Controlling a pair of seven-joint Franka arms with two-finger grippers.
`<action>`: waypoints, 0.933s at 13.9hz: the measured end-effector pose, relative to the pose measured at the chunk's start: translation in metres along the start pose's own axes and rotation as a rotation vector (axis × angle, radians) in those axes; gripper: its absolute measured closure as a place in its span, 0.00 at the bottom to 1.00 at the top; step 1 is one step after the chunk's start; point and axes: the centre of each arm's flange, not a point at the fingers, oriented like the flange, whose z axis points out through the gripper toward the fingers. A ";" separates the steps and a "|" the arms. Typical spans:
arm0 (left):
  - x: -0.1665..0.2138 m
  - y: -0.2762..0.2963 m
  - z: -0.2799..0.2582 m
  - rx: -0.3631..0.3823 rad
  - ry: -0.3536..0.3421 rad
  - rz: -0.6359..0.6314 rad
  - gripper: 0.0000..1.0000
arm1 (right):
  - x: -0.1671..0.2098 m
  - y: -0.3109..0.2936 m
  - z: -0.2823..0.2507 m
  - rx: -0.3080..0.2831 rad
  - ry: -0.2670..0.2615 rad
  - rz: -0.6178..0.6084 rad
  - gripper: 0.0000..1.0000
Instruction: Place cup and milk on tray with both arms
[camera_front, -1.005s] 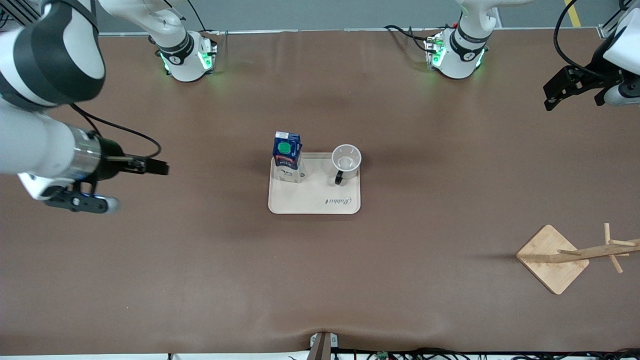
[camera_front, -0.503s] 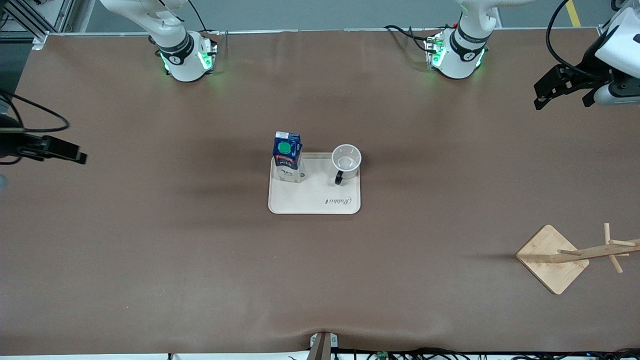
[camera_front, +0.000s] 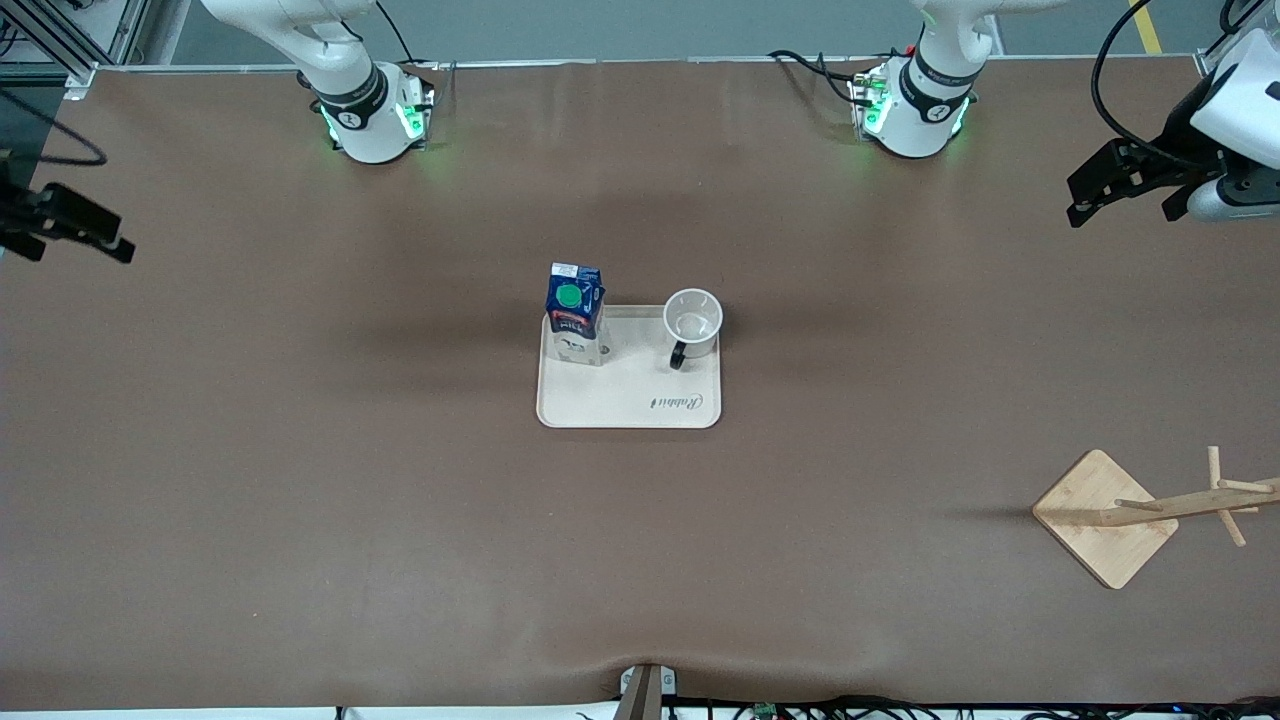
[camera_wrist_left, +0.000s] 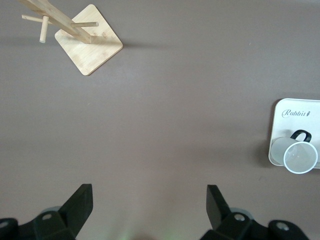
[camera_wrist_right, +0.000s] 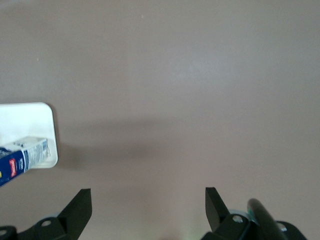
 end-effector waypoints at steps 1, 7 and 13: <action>0.000 0.000 0.000 0.000 0.000 0.000 0.00 | -0.006 0.000 0.004 0.000 -0.007 -0.006 0.00; 0.000 0.000 0.000 0.000 0.000 0.000 0.00 | -0.005 0.007 -0.005 -0.006 0.038 -0.103 0.00; 0.000 0.000 0.000 0.000 0.000 0.000 0.00 | -0.005 0.008 -0.005 -0.007 0.039 -0.105 0.00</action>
